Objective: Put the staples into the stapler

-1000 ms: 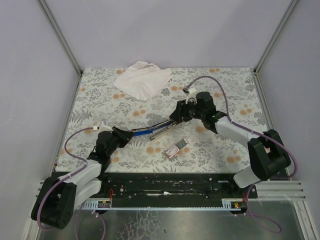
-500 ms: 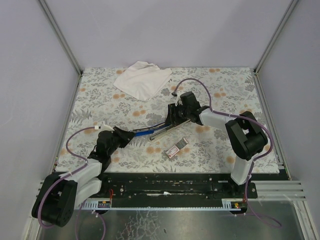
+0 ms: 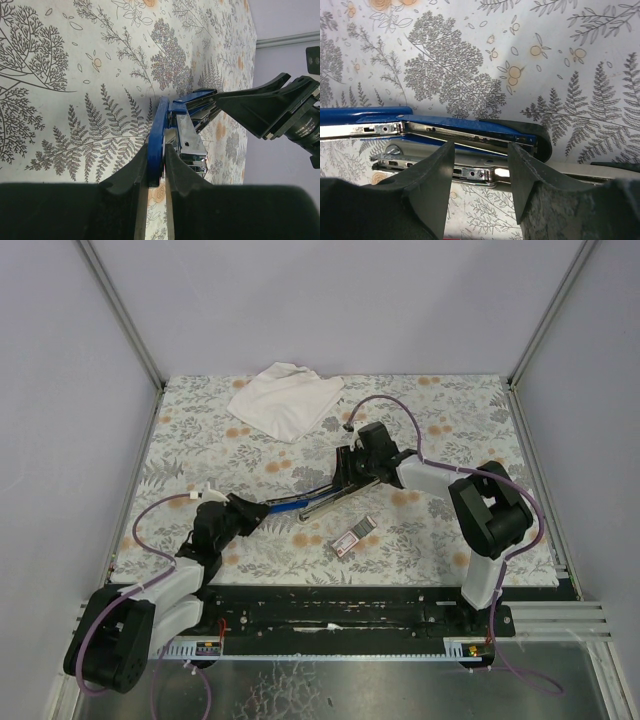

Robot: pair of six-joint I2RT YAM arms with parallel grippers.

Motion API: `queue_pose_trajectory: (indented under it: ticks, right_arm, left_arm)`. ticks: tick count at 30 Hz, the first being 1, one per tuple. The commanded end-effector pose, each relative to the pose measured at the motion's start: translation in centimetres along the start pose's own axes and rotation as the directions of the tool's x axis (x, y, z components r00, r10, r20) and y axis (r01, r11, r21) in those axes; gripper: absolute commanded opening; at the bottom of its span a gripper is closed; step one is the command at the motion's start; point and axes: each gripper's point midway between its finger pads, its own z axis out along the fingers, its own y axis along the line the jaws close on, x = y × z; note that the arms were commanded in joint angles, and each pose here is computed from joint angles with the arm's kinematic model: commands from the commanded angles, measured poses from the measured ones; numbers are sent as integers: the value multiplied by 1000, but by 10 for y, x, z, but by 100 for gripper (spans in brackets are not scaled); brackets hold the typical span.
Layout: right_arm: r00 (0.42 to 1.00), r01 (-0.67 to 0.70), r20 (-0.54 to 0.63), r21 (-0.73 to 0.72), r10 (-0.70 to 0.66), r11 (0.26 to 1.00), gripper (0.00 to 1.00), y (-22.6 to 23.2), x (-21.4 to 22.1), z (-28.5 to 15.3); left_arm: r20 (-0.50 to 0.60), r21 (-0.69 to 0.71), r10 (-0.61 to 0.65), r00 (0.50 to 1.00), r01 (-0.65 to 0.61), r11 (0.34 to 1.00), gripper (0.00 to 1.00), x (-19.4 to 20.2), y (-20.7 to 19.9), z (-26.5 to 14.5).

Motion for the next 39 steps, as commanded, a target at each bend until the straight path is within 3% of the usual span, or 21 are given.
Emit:
queue_pose_trajectory:
  ticks: [1, 11, 16, 18, 22, 25, 32, 39]
  right_arm:
    - [1000, 14, 19, 108, -16, 994, 54, -15, -10, 2]
    - [998, 59, -12, 328, -58, 943, 53, -59, -13, -11]
    - [1000, 27, -14, 351, -24, 936, 53, -78, -14, -15]
    - [1000, 23, -14, 353, -19, 935, 53, -81, -15, -14]
    - [999, 28, -31, 382, -17, 924, 53, -88, -14, -12]
    - [999, 22, -30, 404, -10, 915, 53, -95, -15, -12]
    - [999, 20, -38, 429, -4, 903, 52, -106, -19, -10]
    - [999, 20, -45, 428, -1, 903, 52, -110, -20, -8]
  left_arm:
    - [-60, -11, 44, 997, -45, 999, 0, 11, 7, 0]
    - [-170, 72, 97, 981, -86, 994, 0, 24, -11, 19]
    - [-235, 87, 114, 965, -96, 992, 1, 33, -16, 32]
    - [-236, 69, 111, 965, -98, 993, 8, 32, -13, 34]
    - [-218, 7, 112, 969, -113, 994, 32, 24, -5, 34]
    - [-201, -50, 84, 976, -96, 994, 42, 16, 7, 30]
    - [-162, -98, 30, 986, -46, 994, 49, 2, 22, 17]
    - [-147, -106, 35, 988, -51, 993, 49, -5, 25, 11]
